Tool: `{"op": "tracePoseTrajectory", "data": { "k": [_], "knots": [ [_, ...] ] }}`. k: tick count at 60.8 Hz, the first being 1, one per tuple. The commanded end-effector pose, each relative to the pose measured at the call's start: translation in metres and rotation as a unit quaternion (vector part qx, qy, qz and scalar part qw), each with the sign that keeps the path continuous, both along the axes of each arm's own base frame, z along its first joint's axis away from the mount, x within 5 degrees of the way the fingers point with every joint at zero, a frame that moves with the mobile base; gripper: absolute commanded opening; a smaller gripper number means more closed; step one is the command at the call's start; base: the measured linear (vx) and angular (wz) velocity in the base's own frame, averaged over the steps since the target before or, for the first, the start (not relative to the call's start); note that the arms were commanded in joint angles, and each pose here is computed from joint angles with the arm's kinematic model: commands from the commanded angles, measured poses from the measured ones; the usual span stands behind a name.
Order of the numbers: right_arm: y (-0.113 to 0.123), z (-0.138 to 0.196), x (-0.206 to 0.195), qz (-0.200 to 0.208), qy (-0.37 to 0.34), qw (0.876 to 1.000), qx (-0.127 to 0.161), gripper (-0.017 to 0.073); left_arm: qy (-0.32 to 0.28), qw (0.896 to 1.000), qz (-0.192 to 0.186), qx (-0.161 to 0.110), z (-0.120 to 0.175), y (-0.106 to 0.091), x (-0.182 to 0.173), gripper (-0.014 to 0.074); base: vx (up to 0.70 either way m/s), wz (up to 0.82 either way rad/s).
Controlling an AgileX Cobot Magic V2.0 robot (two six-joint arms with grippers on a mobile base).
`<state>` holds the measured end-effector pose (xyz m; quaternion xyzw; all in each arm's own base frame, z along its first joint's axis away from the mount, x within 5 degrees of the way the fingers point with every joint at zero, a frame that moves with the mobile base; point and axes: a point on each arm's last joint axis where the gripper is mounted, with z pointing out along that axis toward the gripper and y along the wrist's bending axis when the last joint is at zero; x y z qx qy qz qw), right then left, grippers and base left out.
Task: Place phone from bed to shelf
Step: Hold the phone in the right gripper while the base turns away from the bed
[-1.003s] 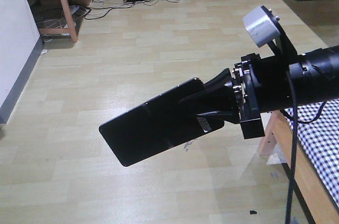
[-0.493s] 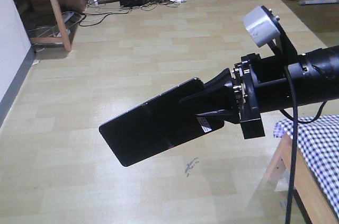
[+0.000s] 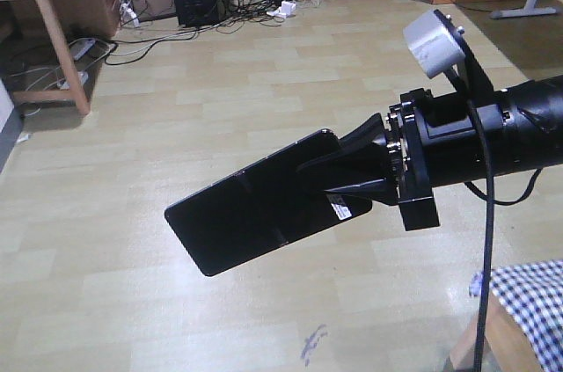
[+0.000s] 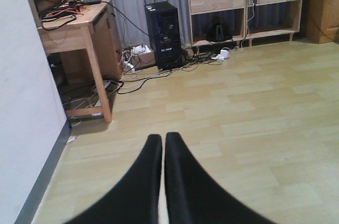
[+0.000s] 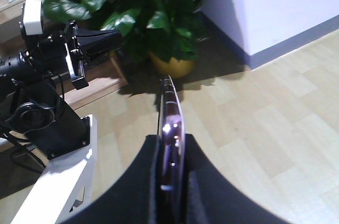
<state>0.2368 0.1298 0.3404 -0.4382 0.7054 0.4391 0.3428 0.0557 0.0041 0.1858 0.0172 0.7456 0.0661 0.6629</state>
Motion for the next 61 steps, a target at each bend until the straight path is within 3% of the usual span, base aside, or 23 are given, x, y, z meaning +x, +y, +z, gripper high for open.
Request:
{"op": "tracePoseTrajectory", "data": {
  "k": [1, 61],
  "knots": [
    [0.0014, 0.0233, -0.0112, 0.023, -0.008, 0.998, 0.054, -0.0002, -0.051, 0.999, 0.001, -0.003, 0.0147, 0.0001, -0.0009, 0.0001, 0.46, -0.08],
    [0.0014, 0.0233, -0.0112, 0.023, -0.008, 0.998, 0.054, -0.0002, -0.051, 0.999, 0.001, -0.003, 0.0147, 0.0001, -0.0009, 0.0001, 0.48, -0.12]
  ]
}}
